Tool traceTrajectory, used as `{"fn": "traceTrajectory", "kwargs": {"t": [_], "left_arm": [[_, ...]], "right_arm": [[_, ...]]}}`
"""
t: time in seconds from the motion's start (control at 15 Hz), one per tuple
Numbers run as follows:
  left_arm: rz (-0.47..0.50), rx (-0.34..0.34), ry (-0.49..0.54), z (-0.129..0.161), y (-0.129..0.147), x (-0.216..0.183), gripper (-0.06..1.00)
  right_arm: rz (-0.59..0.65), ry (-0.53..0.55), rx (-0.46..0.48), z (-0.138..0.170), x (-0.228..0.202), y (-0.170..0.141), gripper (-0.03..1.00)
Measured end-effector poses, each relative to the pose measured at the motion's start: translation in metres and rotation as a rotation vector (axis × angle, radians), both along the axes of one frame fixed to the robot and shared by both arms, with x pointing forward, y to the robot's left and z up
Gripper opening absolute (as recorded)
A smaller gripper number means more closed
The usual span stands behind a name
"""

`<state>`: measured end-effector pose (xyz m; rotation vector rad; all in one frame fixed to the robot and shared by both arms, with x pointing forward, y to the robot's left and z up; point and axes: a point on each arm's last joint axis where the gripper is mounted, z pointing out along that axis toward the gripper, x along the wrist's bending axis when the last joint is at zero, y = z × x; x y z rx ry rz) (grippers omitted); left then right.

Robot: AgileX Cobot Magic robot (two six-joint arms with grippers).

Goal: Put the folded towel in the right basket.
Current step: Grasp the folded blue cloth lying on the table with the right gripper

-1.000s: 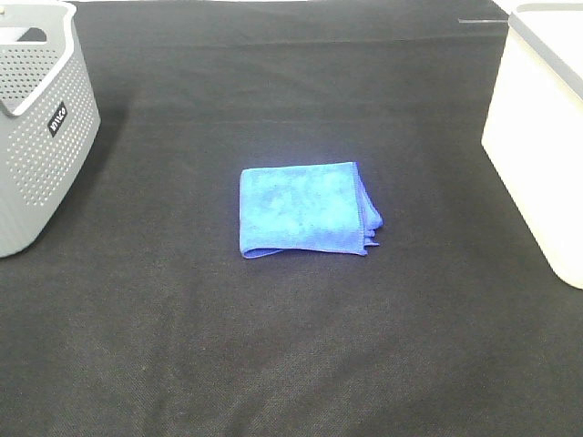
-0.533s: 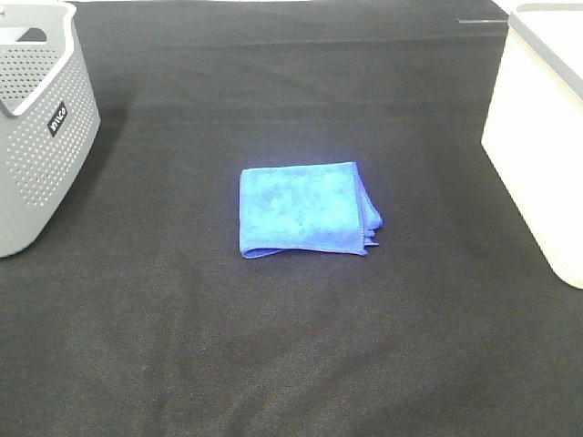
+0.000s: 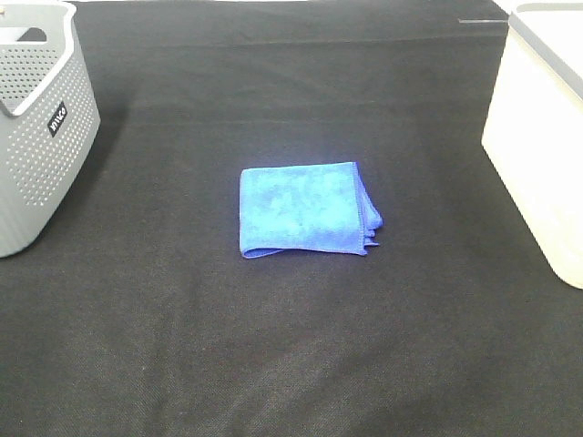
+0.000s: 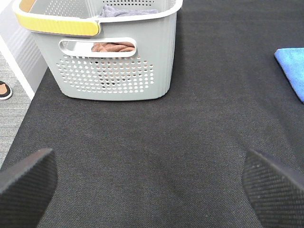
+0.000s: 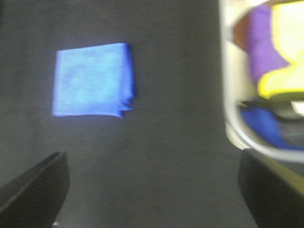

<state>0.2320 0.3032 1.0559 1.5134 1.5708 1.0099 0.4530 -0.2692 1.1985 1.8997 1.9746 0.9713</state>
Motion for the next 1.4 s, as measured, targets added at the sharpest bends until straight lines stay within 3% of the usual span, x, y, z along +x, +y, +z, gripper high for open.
{"fn": "traceTrajectory", "kwargs": {"t": [0.07,0.33,0.6,0.67,0.8,1.07,1.4], "left_arm": [[0.000,0.000,0.000,0.000,0.000,0.000,0.99],[0.000,0.000,0.000,0.000,0.000,0.000,0.99],[0.000,0.000,0.000,0.000,0.000,0.000,0.99],[0.000,0.000,0.000,0.000,0.000,0.000,0.99],[0.000,0.000,0.000,0.000,0.000,0.000,0.99],[0.000,0.000,0.000,0.000,0.000,0.000,0.99],[0.000,0.000,0.000,0.000,0.000,0.000,0.99]], "right_arm": [[0.048,0.037,0.033,-0.006,0.022,0.009,0.93],[0.244,0.331,0.077,-0.107,0.128,0.081,0.93],[0.247,0.418,0.132,-0.188,0.202,0.102,0.93],[0.247,0.418,0.132,-0.188,0.202,0.102,0.93],[0.226,0.486,0.132,-0.234,0.226,0.107,0.93],[0.127,0.538,0.134,-0.296,0.241,0.107,0.93],[0.104,0.543,0.100,-0.313,0.243,0.105,0.92]]}}
